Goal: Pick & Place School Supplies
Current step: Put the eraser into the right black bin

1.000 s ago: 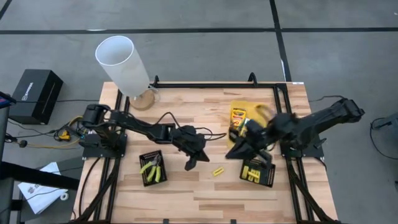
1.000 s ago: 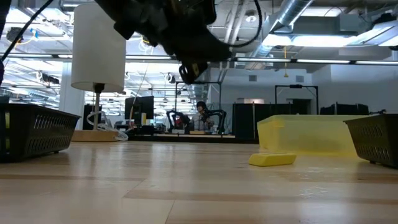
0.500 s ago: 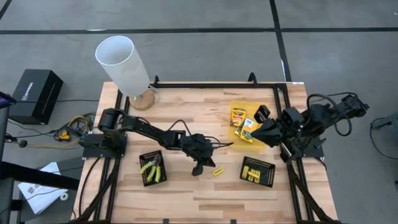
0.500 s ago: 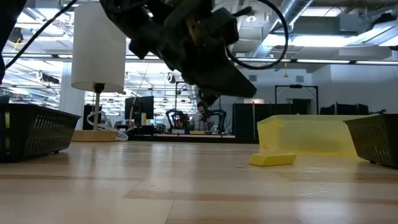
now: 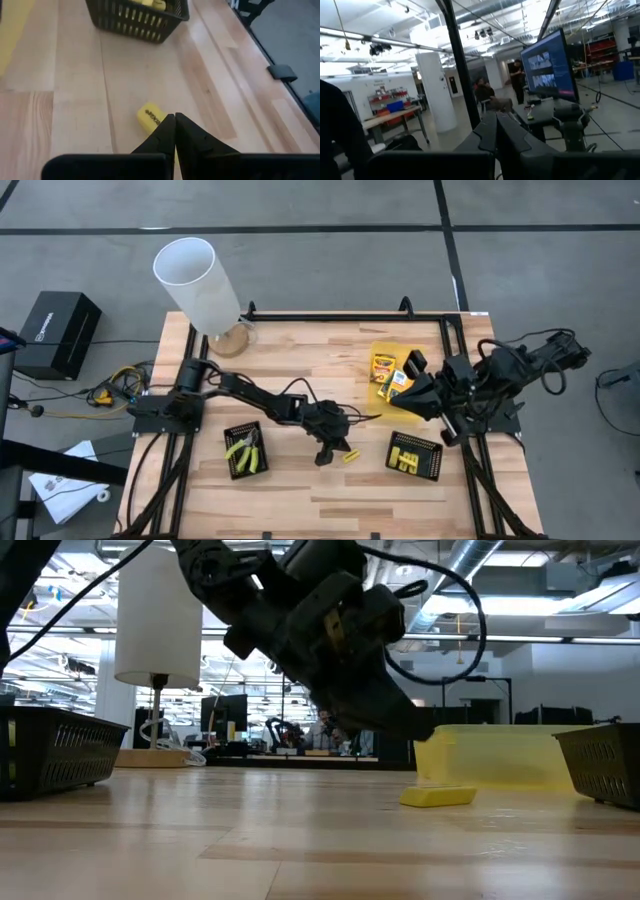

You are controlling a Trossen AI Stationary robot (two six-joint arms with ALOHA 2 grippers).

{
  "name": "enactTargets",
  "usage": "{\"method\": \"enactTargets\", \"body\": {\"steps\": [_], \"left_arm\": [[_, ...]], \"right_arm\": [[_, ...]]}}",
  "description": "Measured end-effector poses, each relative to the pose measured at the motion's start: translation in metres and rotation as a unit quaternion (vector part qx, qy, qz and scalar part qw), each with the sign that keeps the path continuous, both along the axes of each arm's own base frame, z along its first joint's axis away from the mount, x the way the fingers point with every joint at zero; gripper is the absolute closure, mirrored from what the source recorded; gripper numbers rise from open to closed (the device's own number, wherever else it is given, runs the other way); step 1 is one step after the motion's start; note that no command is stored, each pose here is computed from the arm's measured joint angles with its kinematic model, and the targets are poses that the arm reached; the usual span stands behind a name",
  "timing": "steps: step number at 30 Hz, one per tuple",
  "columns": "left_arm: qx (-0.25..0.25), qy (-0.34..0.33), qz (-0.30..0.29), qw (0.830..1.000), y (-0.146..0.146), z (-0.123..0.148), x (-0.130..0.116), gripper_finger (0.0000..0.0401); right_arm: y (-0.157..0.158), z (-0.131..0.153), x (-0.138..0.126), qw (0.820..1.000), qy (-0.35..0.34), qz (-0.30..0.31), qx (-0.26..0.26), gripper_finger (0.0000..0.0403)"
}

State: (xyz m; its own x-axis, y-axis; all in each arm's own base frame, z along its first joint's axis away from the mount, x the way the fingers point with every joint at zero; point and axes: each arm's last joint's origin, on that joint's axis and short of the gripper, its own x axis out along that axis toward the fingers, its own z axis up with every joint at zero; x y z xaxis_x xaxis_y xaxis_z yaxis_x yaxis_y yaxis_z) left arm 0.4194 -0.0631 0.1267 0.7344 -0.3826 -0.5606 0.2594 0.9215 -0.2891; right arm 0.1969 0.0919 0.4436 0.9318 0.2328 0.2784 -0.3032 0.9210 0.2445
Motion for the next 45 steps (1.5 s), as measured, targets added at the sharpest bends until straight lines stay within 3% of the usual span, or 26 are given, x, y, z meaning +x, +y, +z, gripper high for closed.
{"method": "enactTargets", "body": {"steps": [8,33,38,45], "left_arm": [[0.001,0.008,-0.001,1.0,-0.001,-0.01,0.001,0.04],[0.009,0.003,-0.006,1.0,-0.001,-0.015,0.002,0.04],[0.005,0.013,-0.008,1.0,-0.002,-0.032,0.005,0.04],[-0.006,0.005,-0.01,1.0,-0.006,-0.035,0.01,0.04]], "right_arm": [[0.0,0.014,0.001,1.0,0.008,-0.003,-0.016,0.0403],[0.001,0.013,0.001,1.0,0.011,-0.003,-0.016,0.0403],[0.001,0.013,0.001,1.0,0.01,-0.003,-0.015,0.0403],[0.0,0.013,0.001,1.0,0.01,-0.006,-0.015,0.0403]]}}
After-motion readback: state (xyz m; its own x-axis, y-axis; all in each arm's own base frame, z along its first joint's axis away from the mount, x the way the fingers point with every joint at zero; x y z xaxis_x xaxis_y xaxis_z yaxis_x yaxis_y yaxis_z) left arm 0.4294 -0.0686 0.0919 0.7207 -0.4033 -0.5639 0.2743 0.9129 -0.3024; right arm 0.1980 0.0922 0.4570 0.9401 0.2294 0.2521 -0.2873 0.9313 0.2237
